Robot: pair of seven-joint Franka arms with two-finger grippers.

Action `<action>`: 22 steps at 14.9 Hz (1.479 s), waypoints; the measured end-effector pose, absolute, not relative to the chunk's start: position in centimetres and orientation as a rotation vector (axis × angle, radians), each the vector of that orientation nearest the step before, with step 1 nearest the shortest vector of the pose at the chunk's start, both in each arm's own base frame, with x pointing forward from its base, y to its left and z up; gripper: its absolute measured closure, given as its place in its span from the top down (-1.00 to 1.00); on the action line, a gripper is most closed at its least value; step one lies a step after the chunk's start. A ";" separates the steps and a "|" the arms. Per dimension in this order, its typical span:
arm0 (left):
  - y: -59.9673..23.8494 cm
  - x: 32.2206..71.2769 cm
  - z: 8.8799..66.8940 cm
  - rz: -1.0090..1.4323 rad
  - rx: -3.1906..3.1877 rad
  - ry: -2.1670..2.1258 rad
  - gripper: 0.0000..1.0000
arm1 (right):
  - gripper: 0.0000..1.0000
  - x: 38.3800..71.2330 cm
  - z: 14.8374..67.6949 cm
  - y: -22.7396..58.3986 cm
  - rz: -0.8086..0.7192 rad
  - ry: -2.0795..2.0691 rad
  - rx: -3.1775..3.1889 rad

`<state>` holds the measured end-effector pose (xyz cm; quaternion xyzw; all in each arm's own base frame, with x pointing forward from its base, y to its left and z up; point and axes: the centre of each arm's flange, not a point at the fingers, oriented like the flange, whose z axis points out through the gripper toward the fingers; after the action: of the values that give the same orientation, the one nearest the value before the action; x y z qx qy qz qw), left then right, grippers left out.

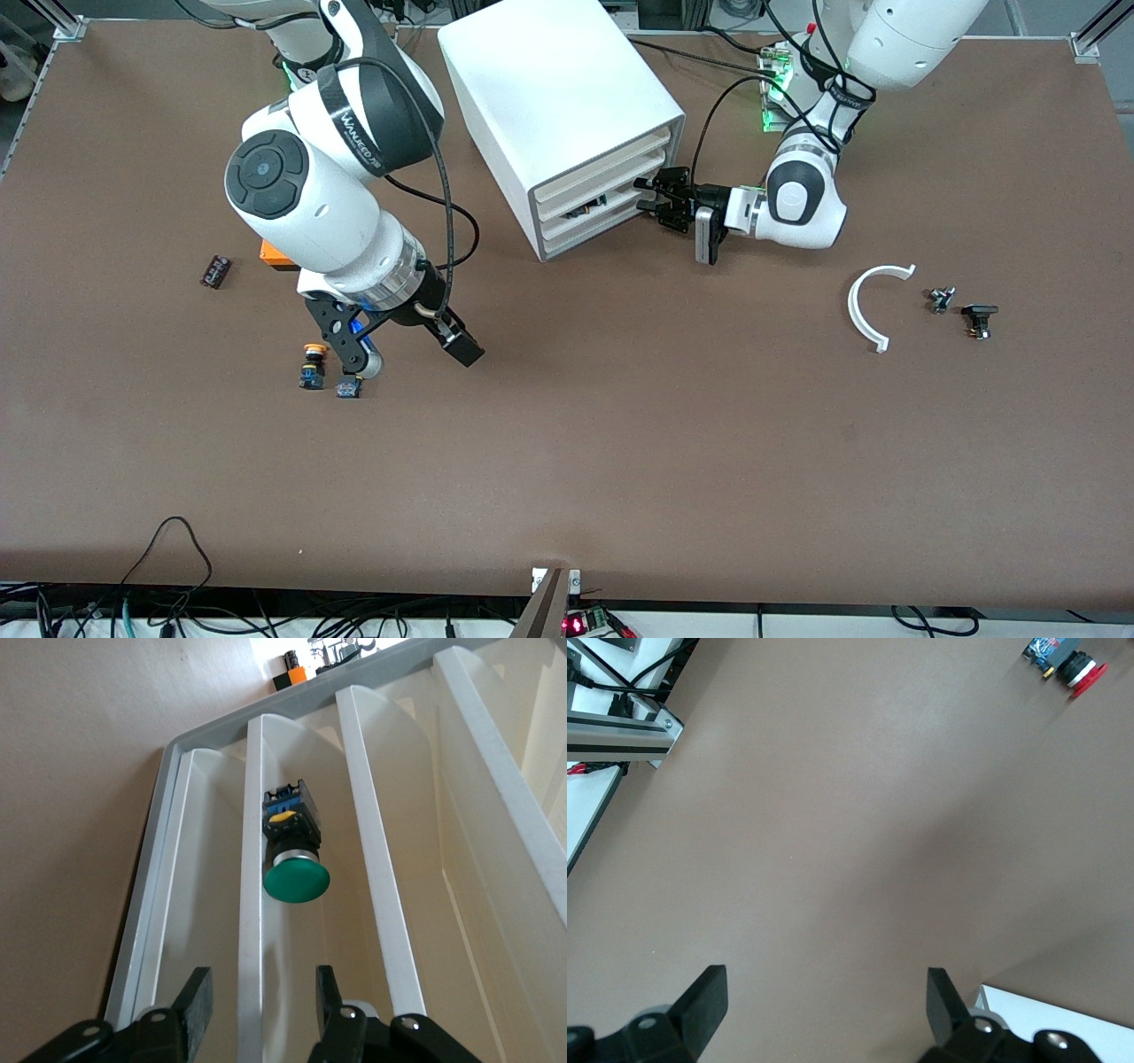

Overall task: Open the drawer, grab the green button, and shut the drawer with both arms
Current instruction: 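Grasp the drawer front with the left gripper and pull it open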

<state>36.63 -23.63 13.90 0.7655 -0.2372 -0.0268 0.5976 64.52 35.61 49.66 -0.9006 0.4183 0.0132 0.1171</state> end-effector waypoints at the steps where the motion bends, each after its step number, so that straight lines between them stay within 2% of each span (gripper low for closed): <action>1: -23.8 36.5 13.8 -0.067 1.776 -0.555 -0.12 | 0.99 64.5 49.7 35.7 0.040 1.224 -2.635; 2: -23.9 36.3 13.8 -0.070 1.778 -0.559 -0.12 | 0.99 64.4 49.7 35.9 0.041 1.225 -2.634; 3: -24.0 36.3 13.7 -0.071 1.783 -0.562 -0.39 | 0.99 64.0 49.7 36.6 0.046 1.220 -2.635; 5: -24.0 36.3 13.7 -0.055 1.780 -0.582 -0.46 | 0.99 63.5 49.8 37.6 0.046 1.211 -2.634; 7: -23.9 36.3 13.5 -0.045 1.788 -0.593 -0.74 | 0.99 62.8 49.7 38.8 0.049 1.197 -2.638; 17: -23.6 36.6 13.4 -0.034 1.798 -0.593 -0.74 | 1.00 61.2 48.5 41.6 0.104 1.199 -2.650; 22: -20.0 40.8 13.8 0.057 1.853 -0.574 -0.74 | 1.00 60.9 48.6 41.9 0.110 1.219 -2.643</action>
<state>40.85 -20.05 13.78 0.7879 -0.2440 0.0241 0.5648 60.94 41.93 48.57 -0.9014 0.4159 0.0376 0.1143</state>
